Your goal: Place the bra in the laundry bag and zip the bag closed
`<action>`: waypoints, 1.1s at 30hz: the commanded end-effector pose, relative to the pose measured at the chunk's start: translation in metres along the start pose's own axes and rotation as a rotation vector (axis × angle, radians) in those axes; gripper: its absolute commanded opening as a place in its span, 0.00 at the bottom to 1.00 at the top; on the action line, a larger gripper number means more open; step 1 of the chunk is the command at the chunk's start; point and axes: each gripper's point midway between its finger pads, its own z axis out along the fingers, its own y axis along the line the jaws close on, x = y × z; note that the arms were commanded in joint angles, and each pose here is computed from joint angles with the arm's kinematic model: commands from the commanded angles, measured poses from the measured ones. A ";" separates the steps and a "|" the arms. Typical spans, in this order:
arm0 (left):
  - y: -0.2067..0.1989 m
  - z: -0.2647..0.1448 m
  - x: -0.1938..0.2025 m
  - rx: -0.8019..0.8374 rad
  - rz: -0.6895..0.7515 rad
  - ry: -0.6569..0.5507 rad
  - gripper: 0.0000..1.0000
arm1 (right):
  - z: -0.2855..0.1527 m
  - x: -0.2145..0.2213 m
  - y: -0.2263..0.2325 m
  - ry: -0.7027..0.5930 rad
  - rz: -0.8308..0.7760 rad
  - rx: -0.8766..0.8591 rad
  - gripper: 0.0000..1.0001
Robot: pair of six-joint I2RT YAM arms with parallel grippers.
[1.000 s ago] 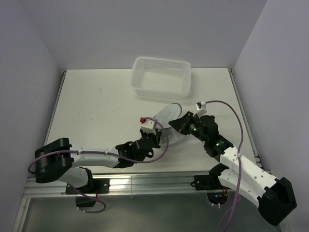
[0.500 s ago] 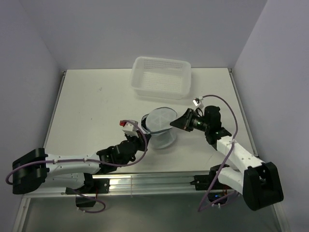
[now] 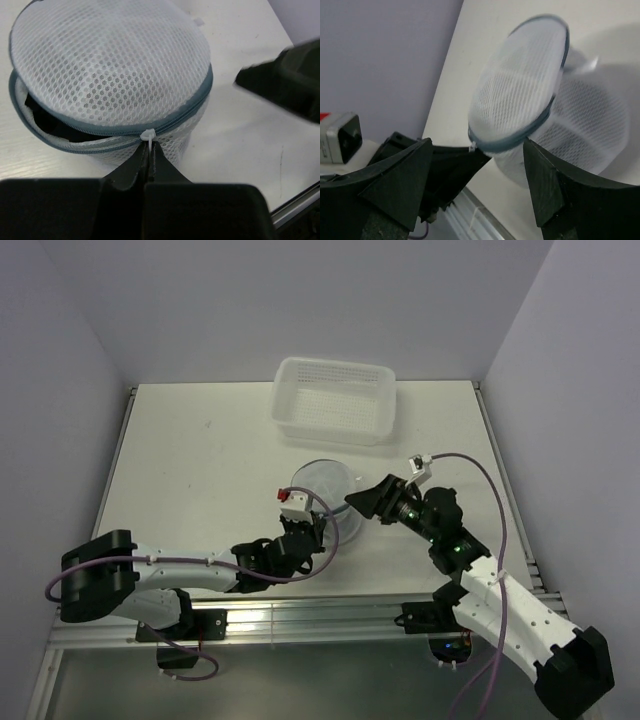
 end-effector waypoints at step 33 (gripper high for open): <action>0.052 -0.020 -0.005 -0.067 -0.001 -0.025 0.00 | 0.032 -0.085 -0.043 -0.108 -0.027 0.148 0.00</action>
